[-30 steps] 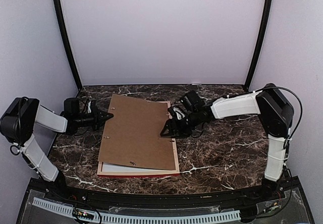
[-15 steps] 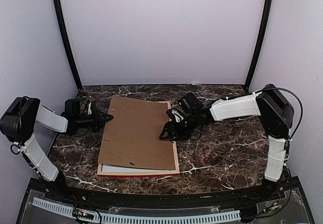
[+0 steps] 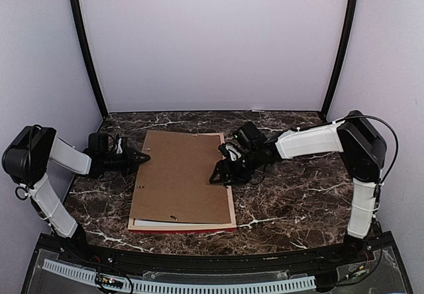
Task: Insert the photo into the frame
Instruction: Adjust the backboard.
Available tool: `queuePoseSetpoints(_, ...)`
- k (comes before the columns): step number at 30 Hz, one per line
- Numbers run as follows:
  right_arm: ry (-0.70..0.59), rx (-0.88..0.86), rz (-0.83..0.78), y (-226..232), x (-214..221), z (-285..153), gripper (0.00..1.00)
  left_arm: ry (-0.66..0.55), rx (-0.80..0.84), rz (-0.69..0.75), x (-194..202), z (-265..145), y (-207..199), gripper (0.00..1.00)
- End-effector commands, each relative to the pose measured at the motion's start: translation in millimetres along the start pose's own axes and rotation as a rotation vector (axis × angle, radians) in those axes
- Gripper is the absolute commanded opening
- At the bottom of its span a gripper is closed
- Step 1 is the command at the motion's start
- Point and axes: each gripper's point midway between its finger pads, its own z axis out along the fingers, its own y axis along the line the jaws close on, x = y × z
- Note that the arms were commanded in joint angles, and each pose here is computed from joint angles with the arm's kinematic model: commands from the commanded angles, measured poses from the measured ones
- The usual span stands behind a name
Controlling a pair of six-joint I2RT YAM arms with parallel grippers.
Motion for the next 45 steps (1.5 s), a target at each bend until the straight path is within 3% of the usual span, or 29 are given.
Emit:
queuePoseSetpoints(1, -0.001, 0.022, 0.011, 7.1, 7.0, -7.8, 0.70, 0.026, 0.013, 0.035, 6.7, 4.6, -4.4, 0.20)
queuePoseSetpoints(15, -0.012, 0.040, 0.021, 11.5, 6.1, -9.4, 0.69, 0.032, -0.011, 0.042, 10.4, 7.8, 1.3, 0.30)
queuePoseSetpoints(30, -0.168, 0.132, -0.090, 10.6, -64.2, -23.0, 0.74, 0.040, -0.032, 0.060, 11.1, 9.8, 5.7, 0.32)
queuePoseSetpoints(45, -0.257, 0.159, -0.090, -20.4, -116.6, -28.4, 0.74, 0.016, -0.047, 0.060, 3.9, 10.8, 5.7, 0.15)
